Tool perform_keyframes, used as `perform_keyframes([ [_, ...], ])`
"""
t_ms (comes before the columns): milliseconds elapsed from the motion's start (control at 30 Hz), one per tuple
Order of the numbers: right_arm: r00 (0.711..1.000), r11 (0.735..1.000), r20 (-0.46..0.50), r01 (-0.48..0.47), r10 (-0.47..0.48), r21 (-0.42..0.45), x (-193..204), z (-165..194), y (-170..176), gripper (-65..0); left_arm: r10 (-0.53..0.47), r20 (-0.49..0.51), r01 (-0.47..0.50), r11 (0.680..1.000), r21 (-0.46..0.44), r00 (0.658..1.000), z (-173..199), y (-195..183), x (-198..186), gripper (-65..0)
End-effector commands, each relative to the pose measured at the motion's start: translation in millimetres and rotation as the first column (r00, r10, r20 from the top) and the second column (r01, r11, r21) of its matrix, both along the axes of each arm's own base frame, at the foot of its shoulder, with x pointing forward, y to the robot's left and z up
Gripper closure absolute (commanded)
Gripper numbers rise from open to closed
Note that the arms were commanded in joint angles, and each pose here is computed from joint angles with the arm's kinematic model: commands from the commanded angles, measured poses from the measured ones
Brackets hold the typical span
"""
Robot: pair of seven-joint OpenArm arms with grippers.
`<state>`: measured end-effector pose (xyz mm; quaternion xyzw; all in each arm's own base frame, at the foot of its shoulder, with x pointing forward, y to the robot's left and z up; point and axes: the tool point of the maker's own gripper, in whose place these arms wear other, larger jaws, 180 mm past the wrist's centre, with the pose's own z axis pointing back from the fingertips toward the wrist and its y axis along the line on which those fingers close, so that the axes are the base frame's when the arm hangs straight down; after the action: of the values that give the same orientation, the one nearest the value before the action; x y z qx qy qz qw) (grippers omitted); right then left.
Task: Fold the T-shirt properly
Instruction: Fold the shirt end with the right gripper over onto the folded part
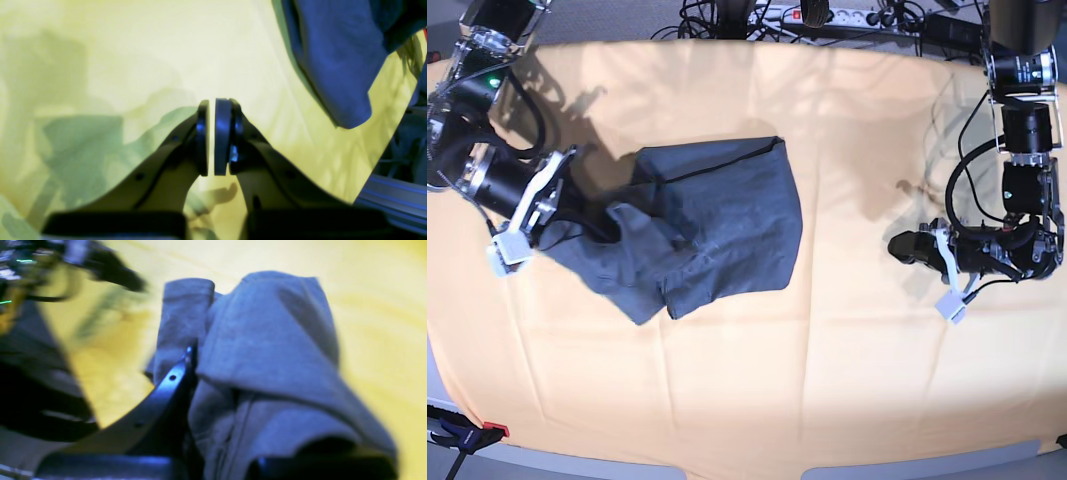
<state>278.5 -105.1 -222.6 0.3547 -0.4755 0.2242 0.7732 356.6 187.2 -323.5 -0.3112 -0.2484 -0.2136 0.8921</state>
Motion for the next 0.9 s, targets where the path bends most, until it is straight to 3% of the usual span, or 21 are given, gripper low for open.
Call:
perform_keyframes([
  [0,0.998,0.999,0.051,-0.029,0.027,0.035,1,14,11,0.0,0.008,0.052,-0.007,1.000,-0.009,0.999,17,5,10,-5.2],
  [100,0.996,0.997,0.049,-0.076,0.075,0.029,3,5,43,0.0,0.007,0.053,-0.006,1.000,-0.017,0.999,18,3,10,-5.2],
  [267,0.997,0.994,0.010,-0.077,0.078,-0.074,13,-30,83,0.0,0.006,0.057,-0.004,0.999,-0.035,0.998,20,1,10,-5.2],
  [367,0.997,0.993,0.000,-0.078,0.079,-0.086,19,-46,102,0.0,0.006,0.056,-0.005,0.999,-0.034,0.998,20,2,10,-5.2],
  [533,0.981,0.976,-0.056,-0.191,0.186,-0.105,19,-65,140,0.0,0.006,0.056,-0.004,0.999,-0.035,0.998,20,1,10,-5.2],
  [667,0.978,0.972,-0.044,-0.209,0.205,-0.109,33,-56,152,0.0,0.007,0.056,-0.004,0.999,-0.039,0.998,21,1,10,-5.2],
  [867,0.967,0.968,0.038,-0.249,0.250,-0.037,39,-24,178,0.0,0.009,0.054,-0.007,0.999,-0.039,0.998,21,1,10,-5.2],
])
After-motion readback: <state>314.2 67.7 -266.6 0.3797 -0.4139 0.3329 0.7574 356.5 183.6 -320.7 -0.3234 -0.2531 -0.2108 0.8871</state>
